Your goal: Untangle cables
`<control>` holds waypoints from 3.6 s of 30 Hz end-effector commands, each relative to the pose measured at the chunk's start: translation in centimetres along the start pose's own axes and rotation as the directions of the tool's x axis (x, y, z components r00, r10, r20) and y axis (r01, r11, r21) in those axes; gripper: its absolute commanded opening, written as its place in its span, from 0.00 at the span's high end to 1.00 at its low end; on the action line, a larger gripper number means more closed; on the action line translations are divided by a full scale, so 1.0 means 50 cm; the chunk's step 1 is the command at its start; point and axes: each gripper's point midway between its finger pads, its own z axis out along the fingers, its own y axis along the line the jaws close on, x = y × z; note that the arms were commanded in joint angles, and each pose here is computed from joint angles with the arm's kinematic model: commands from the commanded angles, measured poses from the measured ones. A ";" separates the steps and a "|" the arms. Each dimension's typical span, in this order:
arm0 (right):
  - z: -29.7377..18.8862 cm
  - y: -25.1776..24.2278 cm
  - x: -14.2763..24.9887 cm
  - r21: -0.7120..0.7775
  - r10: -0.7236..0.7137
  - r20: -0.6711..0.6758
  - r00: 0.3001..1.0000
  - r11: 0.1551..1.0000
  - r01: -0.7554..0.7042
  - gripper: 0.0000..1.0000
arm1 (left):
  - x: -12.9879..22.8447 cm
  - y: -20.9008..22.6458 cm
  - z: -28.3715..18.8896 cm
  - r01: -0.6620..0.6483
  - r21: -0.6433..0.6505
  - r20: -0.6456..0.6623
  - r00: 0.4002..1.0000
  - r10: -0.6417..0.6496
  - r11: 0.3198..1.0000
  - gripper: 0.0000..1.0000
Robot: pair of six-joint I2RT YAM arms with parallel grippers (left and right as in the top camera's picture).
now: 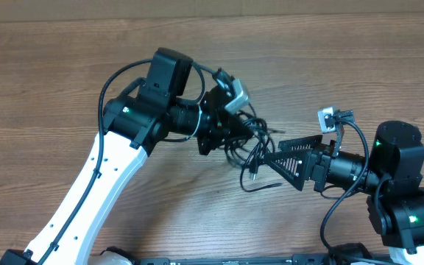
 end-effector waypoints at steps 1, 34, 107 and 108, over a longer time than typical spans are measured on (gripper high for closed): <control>-0.004 0.002 -0.007 0.014 -0.098 0.017 0.995 0.995 0.097 0.11 | 0.035 -0.011 -0.008 -0.195 0.001 -0.070 0.978 0.195 0.981 0.96; -0.045 -0.181 0.055 0.486 0.056 -0.033 0.998 0.873 -0.032 0.00 | 0.239 -0.020 -0.008 -0.144 -0.063 -0.519 0.850 0.091 0.988 0.36; -0.020 -0.087 0.075 0.251 0.127 -0.085 0.988 0.963 -0.102 0.02 | 0.082 0.171 0.019 -0.374 -0.228 -0.583 0.792 0.182 0.899 0.96; -0.020 -0.086 0.073 0.252 0.144 -0.077 0.987 0.960 -0.121 0.03 | 0.068 0.165 0.022 -0.352 -0.244 -0.549 0.818 0.170 0.904 0.96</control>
